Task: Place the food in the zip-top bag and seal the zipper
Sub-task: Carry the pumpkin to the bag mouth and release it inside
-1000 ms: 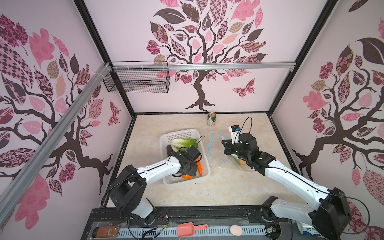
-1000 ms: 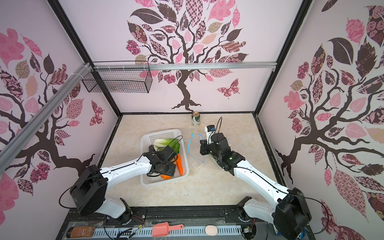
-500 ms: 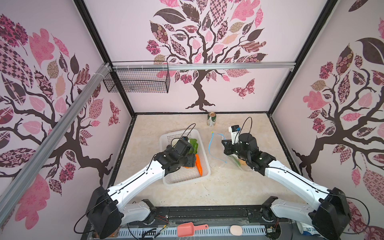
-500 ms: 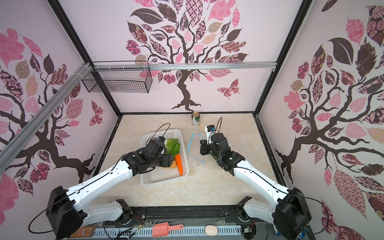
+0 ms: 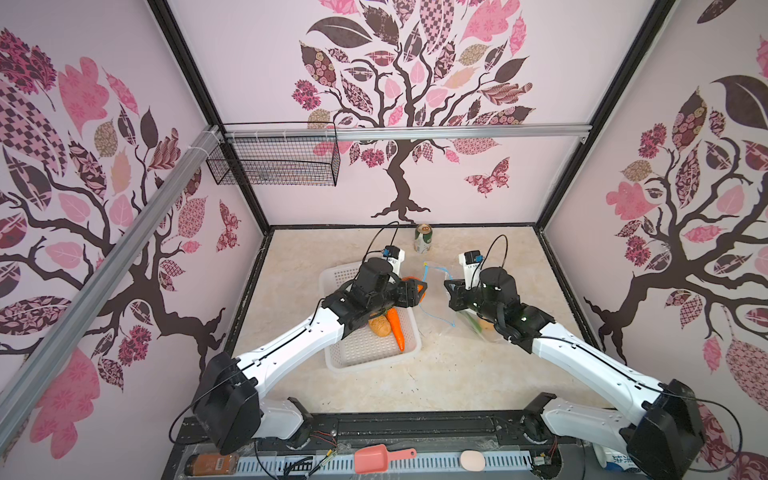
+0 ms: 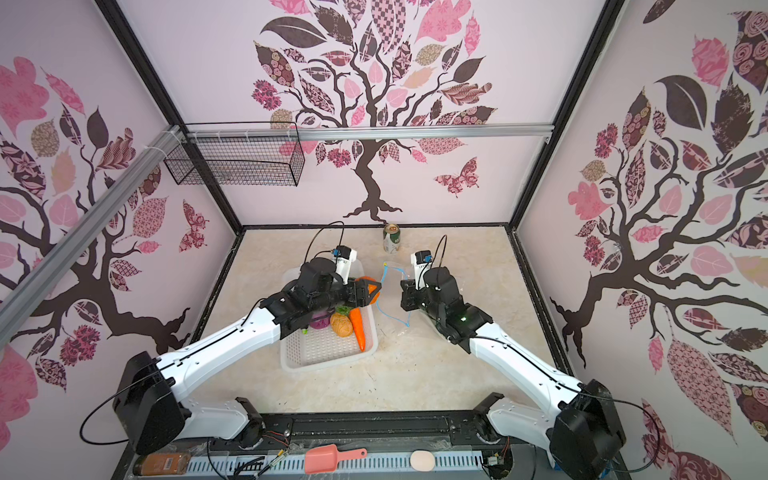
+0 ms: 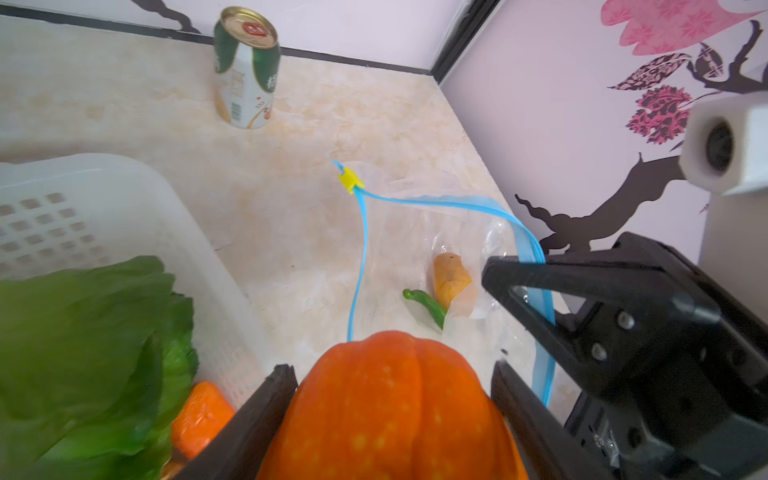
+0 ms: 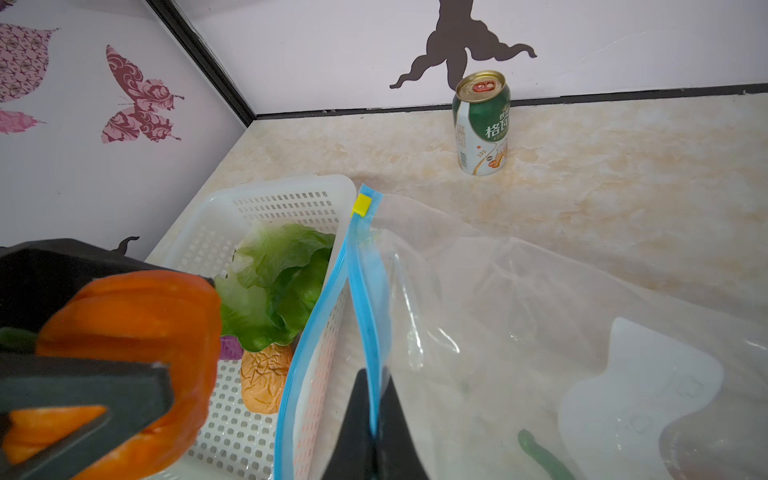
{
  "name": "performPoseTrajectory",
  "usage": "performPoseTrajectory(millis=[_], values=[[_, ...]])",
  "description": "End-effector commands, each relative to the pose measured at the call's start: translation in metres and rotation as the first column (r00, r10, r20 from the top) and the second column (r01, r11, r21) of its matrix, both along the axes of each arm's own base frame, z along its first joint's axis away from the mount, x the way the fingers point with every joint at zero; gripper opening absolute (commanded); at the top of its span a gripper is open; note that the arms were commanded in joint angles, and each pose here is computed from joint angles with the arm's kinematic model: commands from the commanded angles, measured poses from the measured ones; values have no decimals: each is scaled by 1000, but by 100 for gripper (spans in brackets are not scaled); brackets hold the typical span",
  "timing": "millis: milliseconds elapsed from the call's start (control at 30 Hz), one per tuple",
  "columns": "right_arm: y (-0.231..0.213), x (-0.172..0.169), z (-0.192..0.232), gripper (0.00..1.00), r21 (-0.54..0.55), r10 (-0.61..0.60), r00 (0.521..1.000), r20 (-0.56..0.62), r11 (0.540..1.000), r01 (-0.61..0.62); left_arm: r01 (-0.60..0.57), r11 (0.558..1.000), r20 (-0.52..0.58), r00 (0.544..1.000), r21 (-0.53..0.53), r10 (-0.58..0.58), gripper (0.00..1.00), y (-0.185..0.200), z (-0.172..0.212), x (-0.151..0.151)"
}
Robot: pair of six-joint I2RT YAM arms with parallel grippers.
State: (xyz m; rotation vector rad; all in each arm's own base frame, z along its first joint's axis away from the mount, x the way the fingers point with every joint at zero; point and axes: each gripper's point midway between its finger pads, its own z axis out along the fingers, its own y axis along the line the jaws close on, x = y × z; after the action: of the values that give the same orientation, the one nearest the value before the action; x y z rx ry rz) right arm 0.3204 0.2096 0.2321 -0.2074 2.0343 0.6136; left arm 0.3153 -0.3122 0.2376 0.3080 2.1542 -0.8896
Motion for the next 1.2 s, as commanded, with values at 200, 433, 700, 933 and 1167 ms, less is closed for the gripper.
performPoseTrajectory(millis=[200,433,700,933,1167], values=[[5,-7,14,0,102,25,1000,8,994,-25,91,987,16,996,-135,-90,64,-51,20,9],[3,-6,14,0,116,6,1000,7,993,-7,88,991,-51,994,-105,-93,63,-61,-13,5],[1,-6,18,0,125,-3,1000,18,992,1,36,999,-111,993,-5,-36,63,-54,-48,12],[1,-8,19,0,127,-2,1000,20,992,-1,30,996,-167,986,86,-16,64,-54,-68,14],[5,-9,15,0,125,22,1000,6,992,-23,61,991,-210,977,123,-34,73,-61,-76,12]])
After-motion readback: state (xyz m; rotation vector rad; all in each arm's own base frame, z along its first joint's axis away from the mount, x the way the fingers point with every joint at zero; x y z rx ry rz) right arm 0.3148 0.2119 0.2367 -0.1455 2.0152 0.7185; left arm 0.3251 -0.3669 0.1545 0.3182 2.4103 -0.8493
